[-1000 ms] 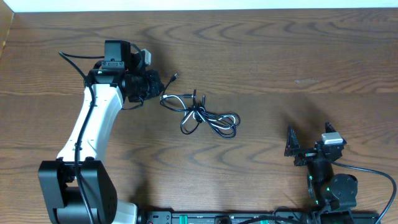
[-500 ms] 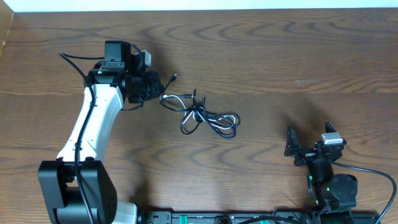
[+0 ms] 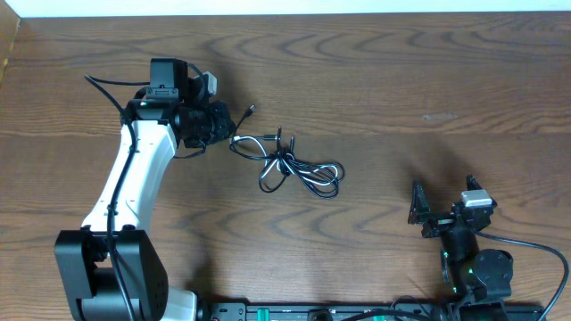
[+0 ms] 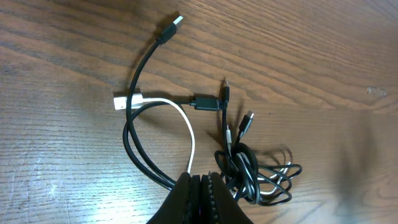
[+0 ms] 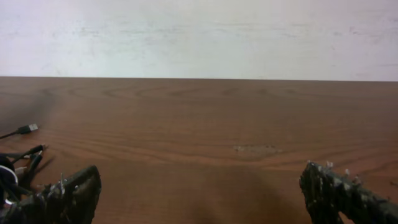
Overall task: Untangle cables
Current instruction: 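Lower the left gripper and grasp the cable bundle at its knot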
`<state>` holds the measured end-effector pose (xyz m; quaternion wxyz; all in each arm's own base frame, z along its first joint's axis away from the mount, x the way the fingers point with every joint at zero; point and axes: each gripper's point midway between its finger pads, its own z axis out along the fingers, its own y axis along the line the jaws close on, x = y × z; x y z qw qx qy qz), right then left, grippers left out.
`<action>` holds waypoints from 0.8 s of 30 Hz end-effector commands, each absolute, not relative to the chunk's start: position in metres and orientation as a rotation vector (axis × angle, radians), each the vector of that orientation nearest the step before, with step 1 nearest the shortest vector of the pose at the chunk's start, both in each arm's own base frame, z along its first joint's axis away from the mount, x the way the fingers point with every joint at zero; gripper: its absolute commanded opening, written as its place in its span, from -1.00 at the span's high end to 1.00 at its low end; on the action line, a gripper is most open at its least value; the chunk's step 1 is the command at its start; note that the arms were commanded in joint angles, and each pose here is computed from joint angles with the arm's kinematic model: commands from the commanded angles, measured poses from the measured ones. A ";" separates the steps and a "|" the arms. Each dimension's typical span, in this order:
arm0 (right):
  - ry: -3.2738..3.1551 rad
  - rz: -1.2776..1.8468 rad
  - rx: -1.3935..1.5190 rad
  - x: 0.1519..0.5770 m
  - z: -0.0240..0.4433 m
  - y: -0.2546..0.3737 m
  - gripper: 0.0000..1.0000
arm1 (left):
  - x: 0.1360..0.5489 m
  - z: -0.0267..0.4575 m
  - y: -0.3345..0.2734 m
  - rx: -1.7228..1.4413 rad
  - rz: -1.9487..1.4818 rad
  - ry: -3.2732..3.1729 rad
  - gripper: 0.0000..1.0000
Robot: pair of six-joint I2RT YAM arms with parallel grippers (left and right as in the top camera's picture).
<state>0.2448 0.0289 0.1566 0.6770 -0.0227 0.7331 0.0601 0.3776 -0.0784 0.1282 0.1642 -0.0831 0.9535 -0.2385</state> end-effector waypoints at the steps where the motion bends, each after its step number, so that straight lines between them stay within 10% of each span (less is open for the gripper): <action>1: 1.650 0.138 -0.053 0.245 0.156 0.030 -0.99 | 0.375 0.122 -0.078 -0.255 -0.666 2.737 0.85; 24: 1.650 0.138 -0.053 0.245 0.156 0.030 -0.98 | 0.369 0.121 -0.157 0.094 -0.492 2.710 0.66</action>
